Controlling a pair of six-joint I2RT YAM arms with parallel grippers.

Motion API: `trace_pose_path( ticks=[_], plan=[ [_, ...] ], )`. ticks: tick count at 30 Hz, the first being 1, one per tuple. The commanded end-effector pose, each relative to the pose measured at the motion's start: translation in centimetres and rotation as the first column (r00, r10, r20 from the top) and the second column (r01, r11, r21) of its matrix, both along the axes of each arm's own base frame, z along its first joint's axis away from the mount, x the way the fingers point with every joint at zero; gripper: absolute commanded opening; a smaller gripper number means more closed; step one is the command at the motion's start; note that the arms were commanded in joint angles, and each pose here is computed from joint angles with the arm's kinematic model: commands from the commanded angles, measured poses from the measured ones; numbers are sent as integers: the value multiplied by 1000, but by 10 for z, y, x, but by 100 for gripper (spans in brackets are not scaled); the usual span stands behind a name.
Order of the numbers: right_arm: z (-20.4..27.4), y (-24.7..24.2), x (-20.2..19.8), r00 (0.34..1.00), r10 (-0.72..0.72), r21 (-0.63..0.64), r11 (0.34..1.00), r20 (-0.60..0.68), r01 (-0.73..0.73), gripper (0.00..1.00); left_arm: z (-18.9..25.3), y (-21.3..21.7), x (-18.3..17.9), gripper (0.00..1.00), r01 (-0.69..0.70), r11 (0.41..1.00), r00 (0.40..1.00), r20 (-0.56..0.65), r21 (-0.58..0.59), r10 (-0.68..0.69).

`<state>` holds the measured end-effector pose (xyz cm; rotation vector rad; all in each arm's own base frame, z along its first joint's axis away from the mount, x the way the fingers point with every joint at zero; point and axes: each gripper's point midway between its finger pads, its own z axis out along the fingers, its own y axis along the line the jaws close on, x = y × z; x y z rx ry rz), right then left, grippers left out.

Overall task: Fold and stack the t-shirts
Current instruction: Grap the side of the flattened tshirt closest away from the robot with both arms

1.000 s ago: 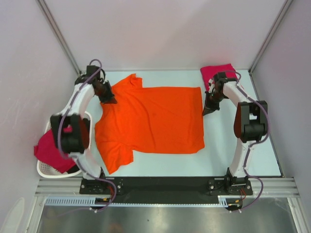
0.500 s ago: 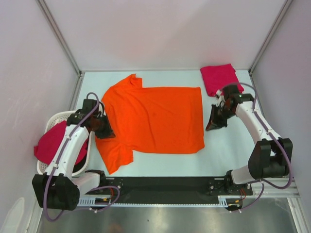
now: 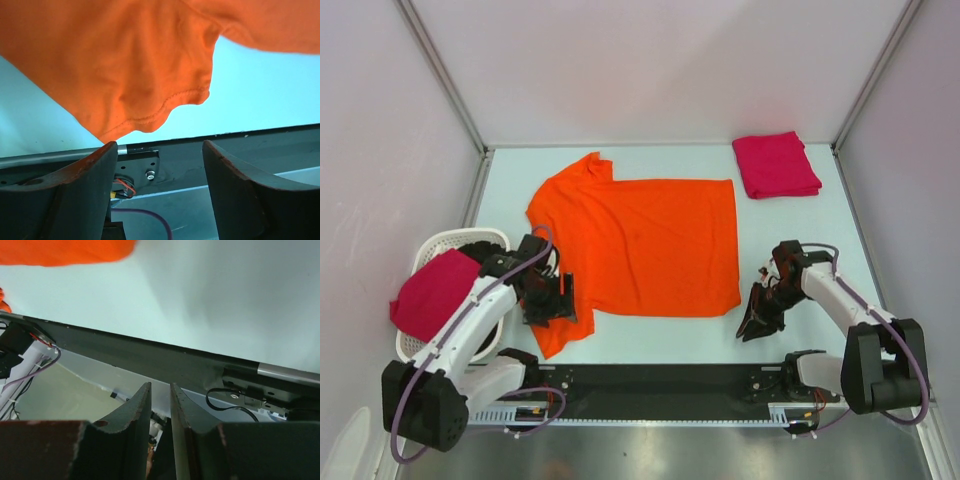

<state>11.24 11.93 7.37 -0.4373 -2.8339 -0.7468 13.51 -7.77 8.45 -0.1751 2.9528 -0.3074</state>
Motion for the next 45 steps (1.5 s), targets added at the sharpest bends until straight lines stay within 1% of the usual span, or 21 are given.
trace_pose_path(
  ticks=[1, 2, 5, 6, 7, 8, 11, 13, 14, 17, 21, 24, 25, 29, 32, 36, 42, 45],
  plan=[
    [-7, 5, -8, 998, -48, 19, 999, -40, 48, 26, -15, -9, -19, 75, 48, 999, 995, -93, 6, -47],
    [-7, 6, -6, 998, -48, 16, 999, -36, 49, 27, -15, -11, -21, 75, 81, 996, 992, -103, 22, -78],
    [-12, 6, 2, 997, -64, 7, 998, -46, 65, 27, -22, -12, -25, 76, 126, 989, 978, -177, 74, -112],
    [-17, 7, 1, 995, -70, 2, 998, -76, 70, 26, -30, -11, -30, 77, 143, 985, 966, -231, 98, -117],
    [-21, 7, 3, 994, -70, 3, 998, -81, 70, 26, -33, -11, -32, 77, 153, 981, 959, -255, 117, -120],
    [-25, 8, 1, 991, -69, 10, 997, -110, 71, 25, -39, -10, -37, 78, 196, 968, 943, -302, 153, -143],
    [-28, 10, 8, 993, -66, 21, 997, -101, 68, 25, -40, -8, -34, 79, 239, 944, 937, -310, 227, -163],
    [-28, 10, 11, 994, -62, 20, 998, -94, 64, 25, -36, -6, -32, 79, 226, 941, 941, -307, 251, -144],
    [-27, 10, 13, 994, -62, 21, 998, -87, 64, 25, -34, 0, -27, 79, 224, 929, 948, -288, 294, -138],
    [-26, 11, 15, 994, -61, 36, 997, -86, 64, 25, -30, 1, -23, 78, 223, 920, 951, -281, 323, -132],
    [-25, 12, 20, 995, -50, 46, 997, -81, 54, 25, -23, 4, -9, 77, 209, 908, 966, -223, 363, -133],
    [-23, 11, 26, 996, -53, 55, 997, -72, 57, 25, -30, 1, -14, 77, 261, 884, 947, -280, 388, -157],
    [-24, 10, 27, 996, -50, 54, 997, -70, 54, 25, -34, -2, -16, 77, 301, 865, 935, -301, 401, -186],
    [-22, 9, 31, 997, -45, 62, 997, -67, 49, 25, -40, -8, -16, 76, 362, 838, 914, -331, 407, -234],
    [-22, 6, 33, 997, -47, 63, 997, -64, 51, 25, -48, -17, -17, 75, 400, 833, 896, -355, 382, -267],
    [-22, 4, 35, 996, -55, 67, 996, -65, 59, 25, -55, -19, -19, 75, 435, 814, 877, -386, 384, -287],
    [-23, 5, 39, 996, -59, 75, 995, -65, 63, 25, -53, -44, -2, 75, 496, 785, 860, -339, 372, -383],
    [-23, 5, 41, 997, -58, 76, 995, -60, 62, 25, -58, -45, -3, 75, 511, 777, 850, -350, 368, -394]
  ],
)
